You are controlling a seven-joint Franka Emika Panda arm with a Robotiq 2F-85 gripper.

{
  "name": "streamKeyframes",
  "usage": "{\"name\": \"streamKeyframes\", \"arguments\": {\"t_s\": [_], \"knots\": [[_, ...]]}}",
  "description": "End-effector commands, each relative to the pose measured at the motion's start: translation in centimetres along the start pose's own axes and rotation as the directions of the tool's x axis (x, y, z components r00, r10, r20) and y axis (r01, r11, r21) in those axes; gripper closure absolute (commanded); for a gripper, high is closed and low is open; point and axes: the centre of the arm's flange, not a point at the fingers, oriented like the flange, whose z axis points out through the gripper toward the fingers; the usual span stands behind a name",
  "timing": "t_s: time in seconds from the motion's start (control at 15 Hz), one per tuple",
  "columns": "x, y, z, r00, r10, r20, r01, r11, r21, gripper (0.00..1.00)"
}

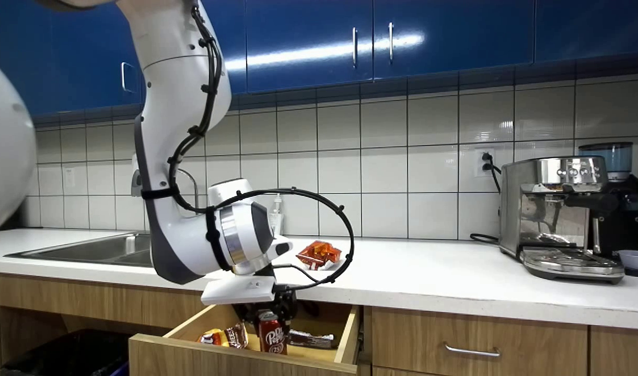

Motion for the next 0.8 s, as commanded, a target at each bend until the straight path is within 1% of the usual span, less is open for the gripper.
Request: {"name": "streamKeyframes", "arguments": {"t_s": [0.0,0.2,0.27,0.33,0.4,0.47,0.73], "knots": [[-0.2,0.1,-0.1,0.999,0.024,-0.022,-0.024,1.0,0.012,0.61],[-0.1,0.2,-0.2,0.999,0.027,-0.019,-0.027,1.0,0.011,0.61],[-0.1,0.2,-0.2,0.999,0.031,-0.015,-0.031,0.999,0.015,0.2],[-0.1,0.2,-0.3,0.999,0.032,-0.015,-0.032,0.999,0.015,0.1],[0.0,0.2,-0.4,0.999,0.034,-0.013,-0.034,0.999,0.015,0.03],[0.0,0.2,-0.6,0.999,0.031,-0.009,-0.031,0.999,0.01,0.0],[-0.1,0.5,-1.6,0.999,0.043,-0.002,-0.043,0.999,0.002,0.0]]}}
